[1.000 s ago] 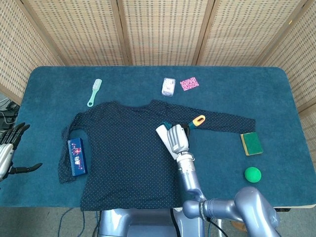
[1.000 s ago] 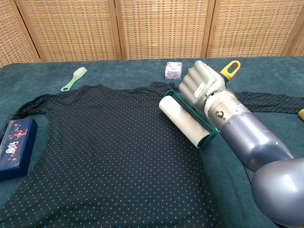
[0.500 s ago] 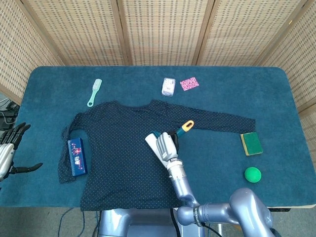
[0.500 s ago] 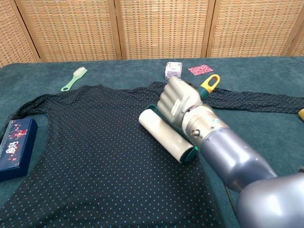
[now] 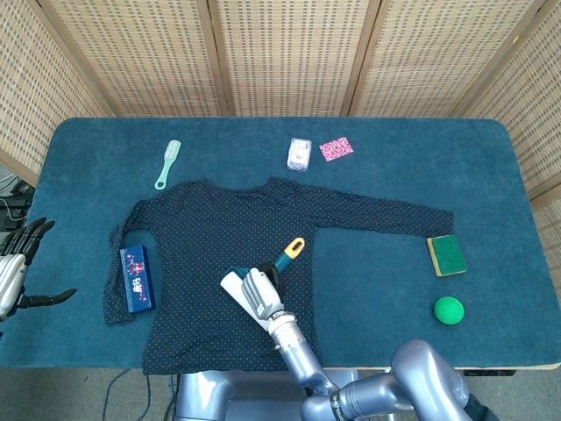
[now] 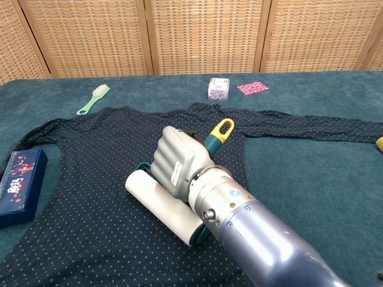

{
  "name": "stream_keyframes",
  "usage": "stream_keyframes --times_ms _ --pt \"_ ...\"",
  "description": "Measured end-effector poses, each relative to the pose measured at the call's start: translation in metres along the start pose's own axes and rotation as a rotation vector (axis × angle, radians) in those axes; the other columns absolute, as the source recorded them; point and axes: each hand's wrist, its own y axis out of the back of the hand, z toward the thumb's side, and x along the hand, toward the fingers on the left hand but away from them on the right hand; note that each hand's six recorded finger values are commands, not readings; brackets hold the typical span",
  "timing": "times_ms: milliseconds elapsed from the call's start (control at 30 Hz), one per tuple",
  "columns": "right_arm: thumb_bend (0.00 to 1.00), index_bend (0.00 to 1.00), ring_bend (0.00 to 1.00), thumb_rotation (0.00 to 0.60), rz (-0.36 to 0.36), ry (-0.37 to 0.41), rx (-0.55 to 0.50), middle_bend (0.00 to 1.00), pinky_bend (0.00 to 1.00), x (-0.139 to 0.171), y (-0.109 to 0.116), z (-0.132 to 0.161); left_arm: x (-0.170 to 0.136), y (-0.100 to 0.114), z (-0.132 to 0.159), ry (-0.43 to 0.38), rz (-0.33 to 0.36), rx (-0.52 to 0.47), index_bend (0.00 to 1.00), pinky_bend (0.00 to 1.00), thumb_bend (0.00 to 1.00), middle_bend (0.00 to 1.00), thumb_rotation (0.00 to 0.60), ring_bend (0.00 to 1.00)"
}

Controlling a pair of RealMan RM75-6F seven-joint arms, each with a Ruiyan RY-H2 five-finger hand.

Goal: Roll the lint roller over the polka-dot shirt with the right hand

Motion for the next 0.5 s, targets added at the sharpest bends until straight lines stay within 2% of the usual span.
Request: stream_keyframes --times_ms 233,500 --pt "0.88 0.69 1.0 0.6 0.0 0.007 0.014 1.0 1.0 0.003 -0.003 0.002 0.0 0.0 0.0 0.0 0.002 -0.002 0.0 0.0 0.0 0.0 0.6 0.0" --pt "0.88 0.69 1.0 0.6 0.061 -0.056 0.071 1.0 1.0 -0.004 -0.039 -0.021 0.0 0.0 0.0 -0.002 0.001 0.0 0.0 0.0 0.0 0.0 0.6 0.0"
